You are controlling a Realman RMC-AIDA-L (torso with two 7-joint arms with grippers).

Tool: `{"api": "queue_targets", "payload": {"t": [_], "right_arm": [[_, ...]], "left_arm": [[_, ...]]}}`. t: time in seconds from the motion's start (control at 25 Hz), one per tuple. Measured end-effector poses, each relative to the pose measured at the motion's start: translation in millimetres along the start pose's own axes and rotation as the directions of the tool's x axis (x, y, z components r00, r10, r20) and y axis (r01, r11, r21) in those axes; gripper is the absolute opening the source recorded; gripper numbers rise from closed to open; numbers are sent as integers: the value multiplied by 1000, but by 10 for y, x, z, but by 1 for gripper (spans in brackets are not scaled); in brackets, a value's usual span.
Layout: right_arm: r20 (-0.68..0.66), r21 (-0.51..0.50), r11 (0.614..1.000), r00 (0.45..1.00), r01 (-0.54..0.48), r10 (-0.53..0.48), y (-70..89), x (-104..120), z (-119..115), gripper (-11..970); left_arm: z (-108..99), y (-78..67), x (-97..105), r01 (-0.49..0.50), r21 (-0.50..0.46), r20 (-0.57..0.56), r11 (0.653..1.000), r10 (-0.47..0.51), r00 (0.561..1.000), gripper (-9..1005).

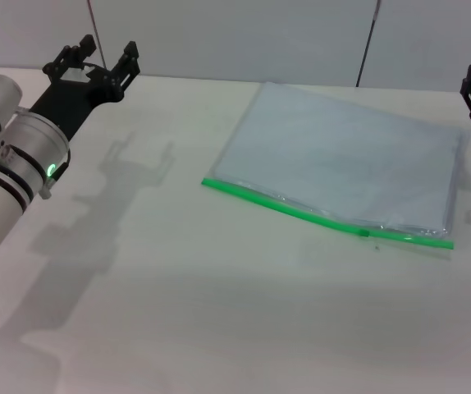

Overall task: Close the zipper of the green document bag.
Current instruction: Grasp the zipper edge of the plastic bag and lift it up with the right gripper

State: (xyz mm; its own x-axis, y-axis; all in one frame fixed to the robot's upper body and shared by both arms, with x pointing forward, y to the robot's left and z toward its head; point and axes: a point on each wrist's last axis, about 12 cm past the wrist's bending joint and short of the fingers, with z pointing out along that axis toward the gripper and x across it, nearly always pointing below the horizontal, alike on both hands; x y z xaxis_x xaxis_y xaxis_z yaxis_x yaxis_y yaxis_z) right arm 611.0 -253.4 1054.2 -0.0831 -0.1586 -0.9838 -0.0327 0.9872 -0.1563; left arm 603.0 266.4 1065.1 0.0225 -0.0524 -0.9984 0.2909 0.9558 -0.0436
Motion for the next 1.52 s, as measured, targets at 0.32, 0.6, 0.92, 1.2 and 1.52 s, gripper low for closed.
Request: {"api": "queue_targets", "payload": {"t": [0.32,0.6,0.92,1.2,1.52], "right_arm": [[0,1,1000,1000,-1,1,-1,-1,1,697],[-9,-11,1000,1000,7,-7,12,4,8,696],[-20,-165,979,992,120,-125,230,92,-82,697],[19,-324,921,974,218,-224,275,230,-391,681],[80,-364,919,988,153,-133,94,10,-649,660]], "left_arm": [[30,-32,-16,-7,18,2,1000,7,1000,705],[43,-38,-23,-11,23,2,1000,11,1000,705],[-11,14,24,-13,6,-21,1000,13,1000,705],[-58,56,84,-21,-6,-61,1000,20,998,705],[-61,60,103,-22,-10,-76,1000,21,997,705]]}}
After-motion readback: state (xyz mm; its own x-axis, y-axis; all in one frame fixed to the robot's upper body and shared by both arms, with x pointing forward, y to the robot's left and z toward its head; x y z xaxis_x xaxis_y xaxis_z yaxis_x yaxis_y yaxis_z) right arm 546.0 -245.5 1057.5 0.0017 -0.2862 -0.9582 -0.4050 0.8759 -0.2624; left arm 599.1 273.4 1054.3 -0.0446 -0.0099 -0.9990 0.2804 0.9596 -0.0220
